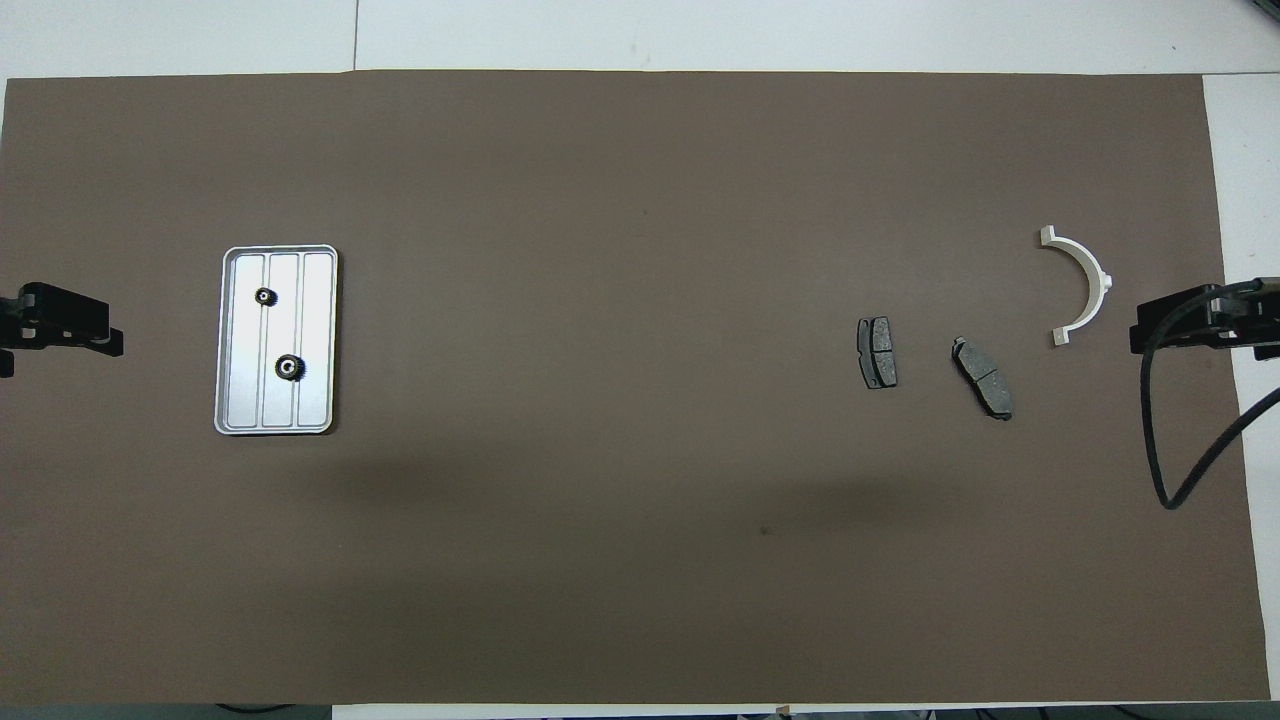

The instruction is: Pick bearing gear from pile to tray

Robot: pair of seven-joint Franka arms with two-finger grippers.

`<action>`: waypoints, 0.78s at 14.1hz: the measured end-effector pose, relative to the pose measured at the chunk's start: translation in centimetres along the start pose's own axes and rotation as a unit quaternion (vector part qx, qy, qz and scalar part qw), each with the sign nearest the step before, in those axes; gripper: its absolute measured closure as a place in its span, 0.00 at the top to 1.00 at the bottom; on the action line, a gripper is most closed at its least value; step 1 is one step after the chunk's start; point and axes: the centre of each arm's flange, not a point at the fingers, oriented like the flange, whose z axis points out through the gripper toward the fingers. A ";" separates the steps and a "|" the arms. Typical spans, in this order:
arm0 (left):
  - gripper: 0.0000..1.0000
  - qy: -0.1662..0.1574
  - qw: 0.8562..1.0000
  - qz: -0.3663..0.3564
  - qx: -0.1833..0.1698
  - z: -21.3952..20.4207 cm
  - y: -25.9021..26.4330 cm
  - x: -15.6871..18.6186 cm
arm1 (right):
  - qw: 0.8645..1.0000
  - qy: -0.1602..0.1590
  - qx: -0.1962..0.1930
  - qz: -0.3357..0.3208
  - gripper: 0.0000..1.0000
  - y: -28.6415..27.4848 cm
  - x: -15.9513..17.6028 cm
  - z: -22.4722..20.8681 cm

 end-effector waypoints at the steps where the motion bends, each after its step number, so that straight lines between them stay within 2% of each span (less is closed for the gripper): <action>1: 1.00 0.003 1.000 -0.002 0.000 -0.1 -0.2 0.0 | 1.000 0.000 0.000 0.000 1.00 0.0 0.0 0.0; 6: 1.00 0.041 0.999 -0.002 -0.002 -1.0 -0.3 0.6 | 1.000 0.000 0.000 0.000 1.00 0.0 0.0 0.0; 11: 1.00 0.054 0.999 0.004 -0.003 -1.3 0.3 0.9 | 1.000 0.000 0.000 0.000 1.00 0.0 0.0 0.0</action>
